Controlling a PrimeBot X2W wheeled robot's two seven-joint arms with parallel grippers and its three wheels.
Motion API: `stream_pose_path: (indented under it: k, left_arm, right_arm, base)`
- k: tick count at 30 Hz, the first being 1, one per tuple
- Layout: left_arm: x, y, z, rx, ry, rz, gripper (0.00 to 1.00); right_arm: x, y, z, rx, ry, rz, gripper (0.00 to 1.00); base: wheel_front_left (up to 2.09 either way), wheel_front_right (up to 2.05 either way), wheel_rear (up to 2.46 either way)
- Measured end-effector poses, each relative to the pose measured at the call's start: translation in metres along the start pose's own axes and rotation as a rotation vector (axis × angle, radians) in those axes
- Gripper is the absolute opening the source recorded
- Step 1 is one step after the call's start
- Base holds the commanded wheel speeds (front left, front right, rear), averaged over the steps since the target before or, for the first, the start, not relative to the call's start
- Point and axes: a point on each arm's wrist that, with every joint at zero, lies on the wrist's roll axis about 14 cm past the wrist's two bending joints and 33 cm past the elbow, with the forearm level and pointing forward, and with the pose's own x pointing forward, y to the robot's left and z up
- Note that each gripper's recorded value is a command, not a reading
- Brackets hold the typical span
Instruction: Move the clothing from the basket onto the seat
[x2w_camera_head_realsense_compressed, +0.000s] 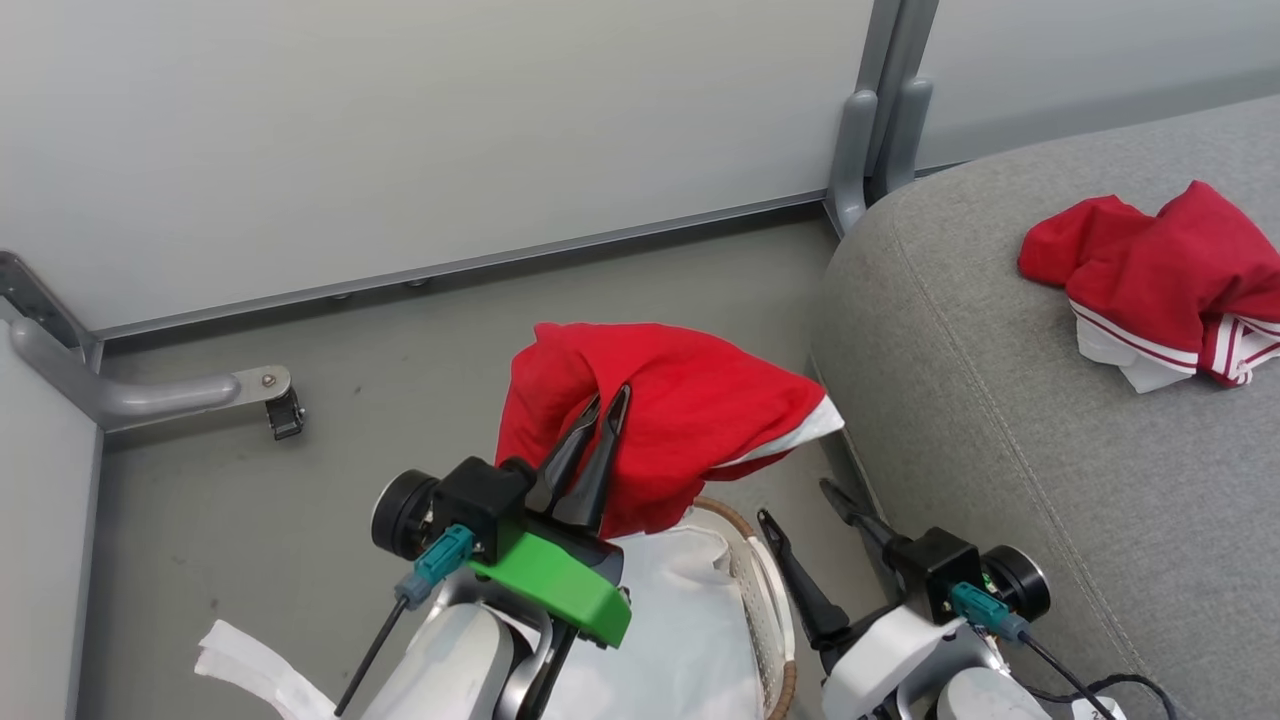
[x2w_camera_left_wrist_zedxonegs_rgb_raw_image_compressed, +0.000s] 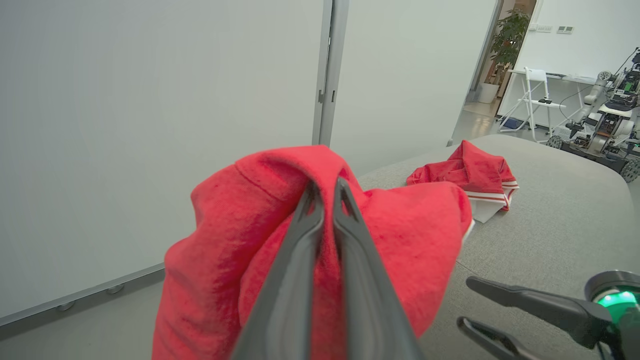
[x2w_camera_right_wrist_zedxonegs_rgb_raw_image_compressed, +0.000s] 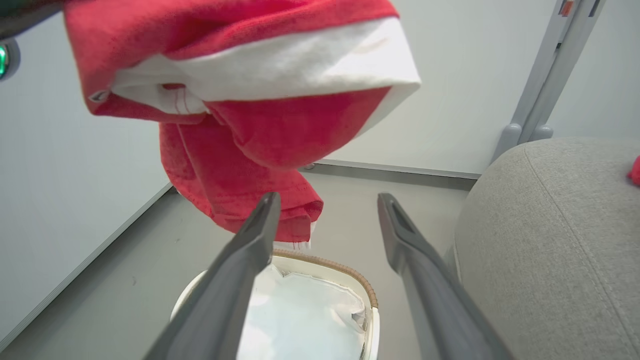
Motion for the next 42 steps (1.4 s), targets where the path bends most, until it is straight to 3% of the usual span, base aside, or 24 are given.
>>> stream_pose_path:
  k: [11,37,39,42]
  left_arm:
    - [-0.006,-0.006,-0.004,-0.015,0.015,-0.008,0.0]
    - [-0.009,-0.028,-0.024,-0.055,0.078,-0.071,0.0]
    - [-0.01,-0.032,-0.026,-0.057,0.084,-0.083,0.0]
    - [-0.011,-0.041,-0.03,-0.069,0.095,-0.108,0.0]
  right_arm:
    - [0.018,0.034,0.003,-0.006,0.001,0.129,1.0]
    - [0.039,0.052,0.035,-0.001,-0.093,0.195,1.0]
    - [0.039,0.053,0.033,-0.002,-0.088,0.2,0.84]
    - [0.042,0.054,0.032,-0.012,-0.08,0.207,0.86]
  base:
    - [0.0,0.0,0.0]
    - [0.0,0.0,0.0]
    - [0.0,0.0,0.0]
    - [0.0,0.0,0.0]
